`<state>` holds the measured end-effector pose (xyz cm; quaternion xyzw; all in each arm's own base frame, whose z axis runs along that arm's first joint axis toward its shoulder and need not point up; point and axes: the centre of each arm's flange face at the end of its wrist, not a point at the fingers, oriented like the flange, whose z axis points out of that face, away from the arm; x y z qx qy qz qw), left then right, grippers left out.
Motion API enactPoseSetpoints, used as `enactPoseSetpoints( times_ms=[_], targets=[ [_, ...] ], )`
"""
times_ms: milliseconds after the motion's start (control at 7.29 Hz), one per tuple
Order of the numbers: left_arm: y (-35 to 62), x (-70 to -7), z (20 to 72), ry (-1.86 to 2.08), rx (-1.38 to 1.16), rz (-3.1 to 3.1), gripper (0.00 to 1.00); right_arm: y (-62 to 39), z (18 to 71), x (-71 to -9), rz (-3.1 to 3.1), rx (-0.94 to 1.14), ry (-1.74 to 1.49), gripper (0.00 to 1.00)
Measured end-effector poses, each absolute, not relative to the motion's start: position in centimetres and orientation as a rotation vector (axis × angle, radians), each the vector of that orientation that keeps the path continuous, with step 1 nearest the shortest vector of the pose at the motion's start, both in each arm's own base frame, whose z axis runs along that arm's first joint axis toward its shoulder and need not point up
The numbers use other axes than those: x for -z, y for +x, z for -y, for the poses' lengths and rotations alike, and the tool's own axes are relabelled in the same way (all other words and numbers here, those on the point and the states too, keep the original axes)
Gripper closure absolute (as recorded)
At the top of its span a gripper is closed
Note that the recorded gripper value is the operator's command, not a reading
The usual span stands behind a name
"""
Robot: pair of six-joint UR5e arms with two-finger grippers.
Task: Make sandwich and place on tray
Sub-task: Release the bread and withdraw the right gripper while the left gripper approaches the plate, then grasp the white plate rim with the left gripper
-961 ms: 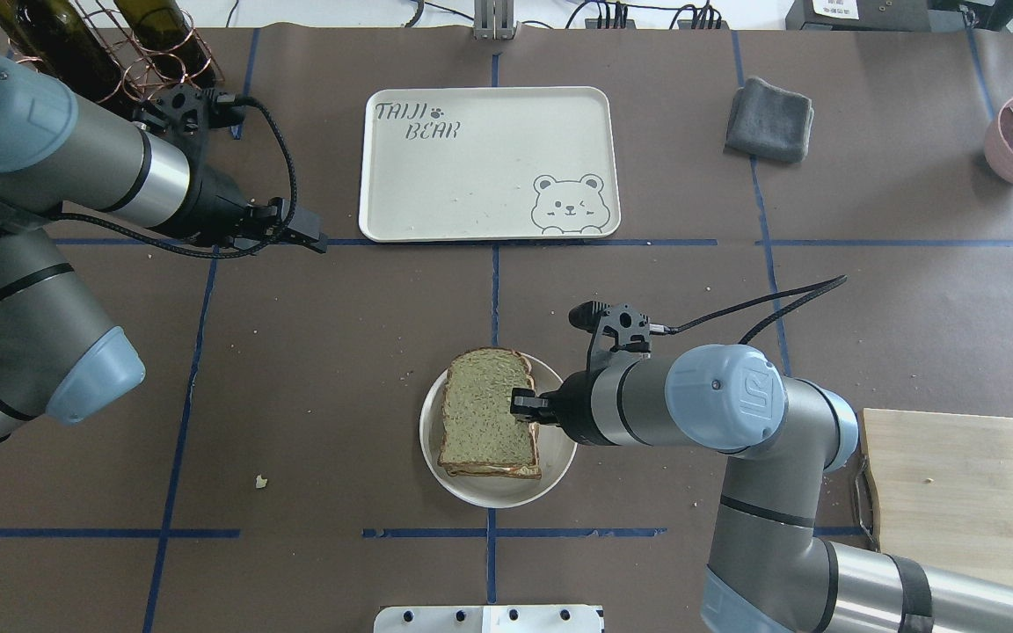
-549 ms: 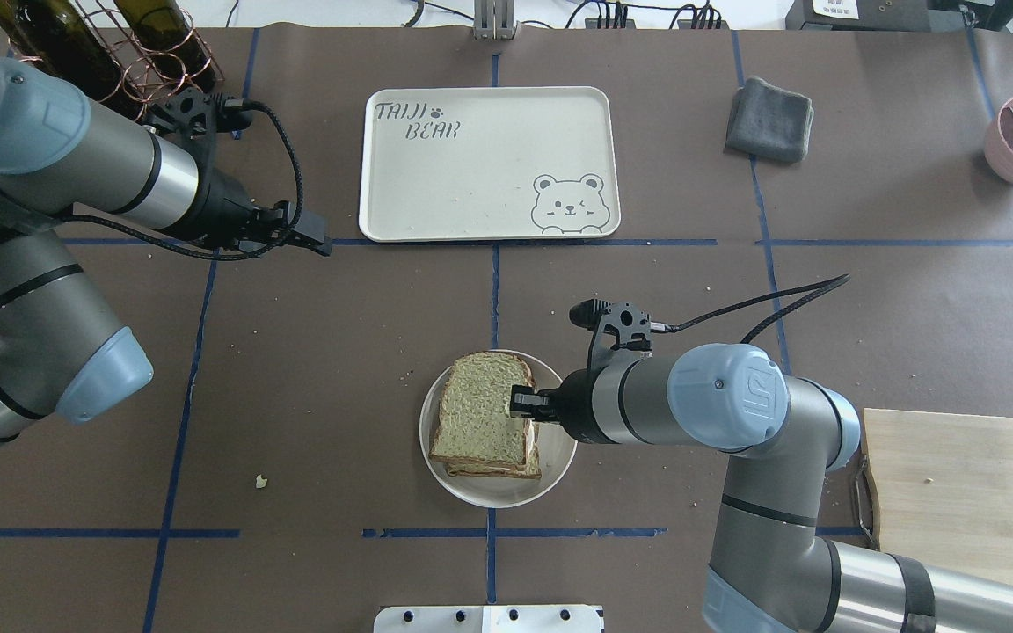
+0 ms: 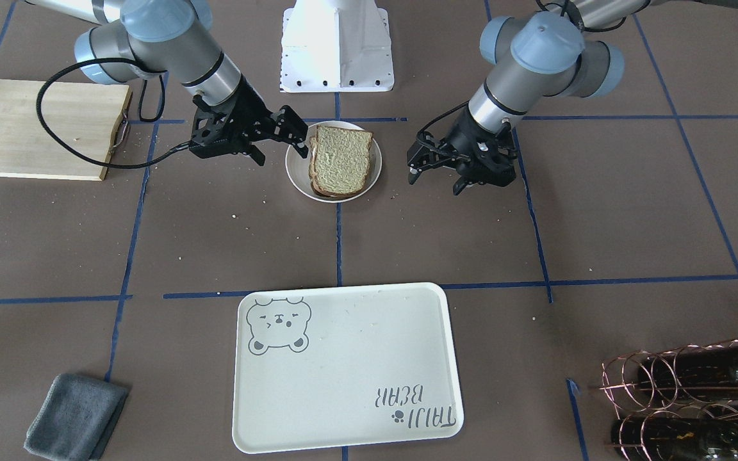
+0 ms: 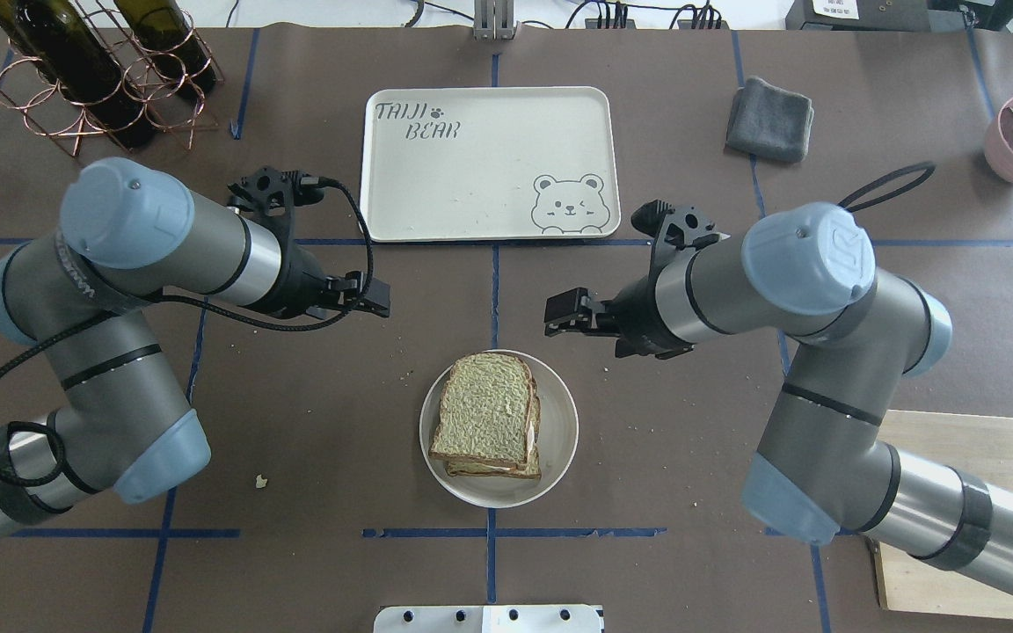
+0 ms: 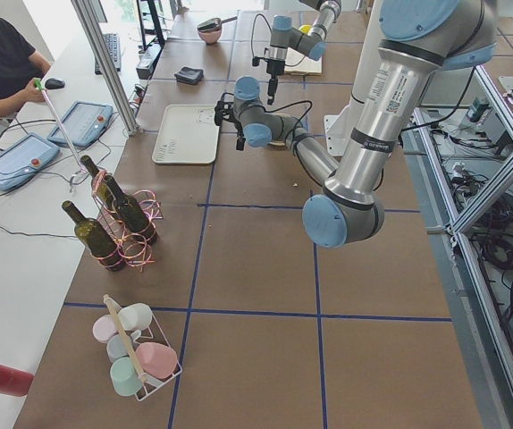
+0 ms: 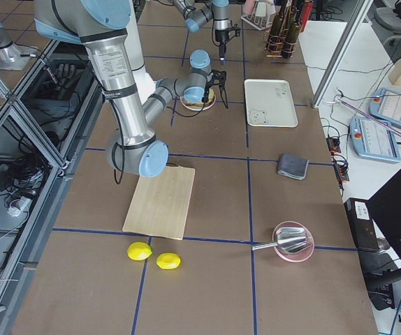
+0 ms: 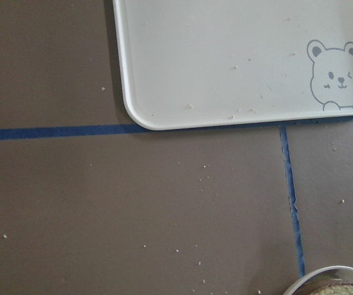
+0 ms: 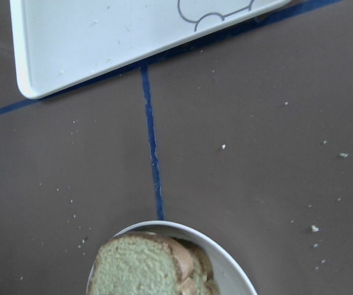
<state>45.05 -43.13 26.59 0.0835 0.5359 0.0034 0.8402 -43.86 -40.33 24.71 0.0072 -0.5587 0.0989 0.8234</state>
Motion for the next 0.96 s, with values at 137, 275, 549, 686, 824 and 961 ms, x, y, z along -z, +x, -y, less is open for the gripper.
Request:
enactPoseSetpoints(
  times_ms=[137, 275, 549, 686, 824, 961],
  targets=[
    [46.4, -26.4, 41.9, 0.170, -0.009, -1.131, 0.37, -42.0, 41.9, -24.9, 1.169, -0.211, 0.018, 0.00],
    [47.6, -26.4, 40.8, 0.163, -0.018, -1.130, 0.40, -40.4, 43.1, -25.3, 1.158, -0.195, 0.025, 0.00],
    [49.9, -26.3, 38.7, 0.138, -0.030, -1.129, 0.45, -38.1, 44.6, -26.3, 1.149, -0.186, 0.026, 0.00],
    [51.2, -26.2, 37.6, 0.129, -0.030, -1.127, 0.47, -37.1, 45.0, -26.6, 1.149, -0.191, 0.022, 0.00],
    [52.5, -26.2, 36.5, 0.123, -0.034, -1.122, 0.48, -35.9, 45.5, -27.2, 1.148, -0.191, 0.018, 0.00],
    [53.6, -26.4, 35.7, 0.113, -0.039, -1.115, 0.52, -34.7, 45.8, -28.0, 1.142, -0.182, 0.019, 0.00]
  ],
)
